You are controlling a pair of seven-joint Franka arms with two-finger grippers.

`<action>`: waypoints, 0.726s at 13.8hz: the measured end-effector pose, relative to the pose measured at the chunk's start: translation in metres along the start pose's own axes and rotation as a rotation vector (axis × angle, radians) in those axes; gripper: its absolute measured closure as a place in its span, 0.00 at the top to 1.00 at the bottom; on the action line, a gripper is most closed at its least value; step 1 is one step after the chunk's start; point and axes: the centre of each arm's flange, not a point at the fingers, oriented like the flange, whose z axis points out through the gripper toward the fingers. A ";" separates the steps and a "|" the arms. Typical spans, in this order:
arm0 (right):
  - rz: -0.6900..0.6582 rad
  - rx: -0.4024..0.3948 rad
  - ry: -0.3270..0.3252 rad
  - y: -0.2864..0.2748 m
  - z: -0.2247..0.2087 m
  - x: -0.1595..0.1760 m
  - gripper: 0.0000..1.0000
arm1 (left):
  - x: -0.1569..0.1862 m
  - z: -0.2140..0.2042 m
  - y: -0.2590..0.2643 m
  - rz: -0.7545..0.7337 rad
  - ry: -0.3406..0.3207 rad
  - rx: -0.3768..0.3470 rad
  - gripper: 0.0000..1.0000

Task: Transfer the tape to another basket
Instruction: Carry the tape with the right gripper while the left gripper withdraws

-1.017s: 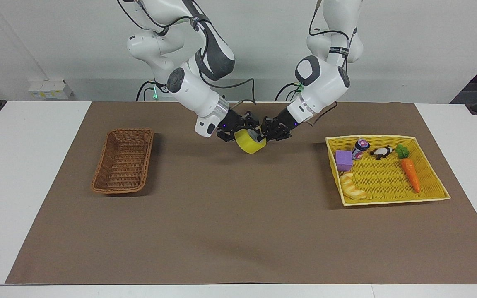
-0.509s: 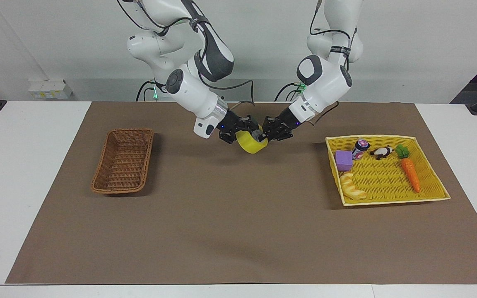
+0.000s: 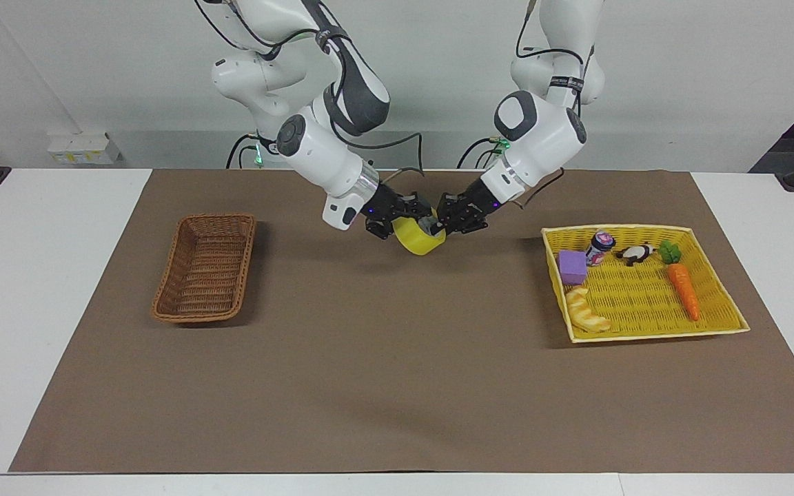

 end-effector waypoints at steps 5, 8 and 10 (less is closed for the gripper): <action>-0.007 -0.010 -0.007 0.001 0.003 -0.002 0.17 | 0.018 -0.026 0.010 0.001 0.056 -0.030 0.67; -0.009 -0.015 -0.008 0.001 0.004 -0.002 0.05 | 0.028 -0.049 0.007 0.003 0.096 -0.033 0.99; -0.036 -0.051 -0.010 0.004 0.002 -0.002 0.00 | 0.035 -0.066 -0.001 0.044 0.091 0.011 1.00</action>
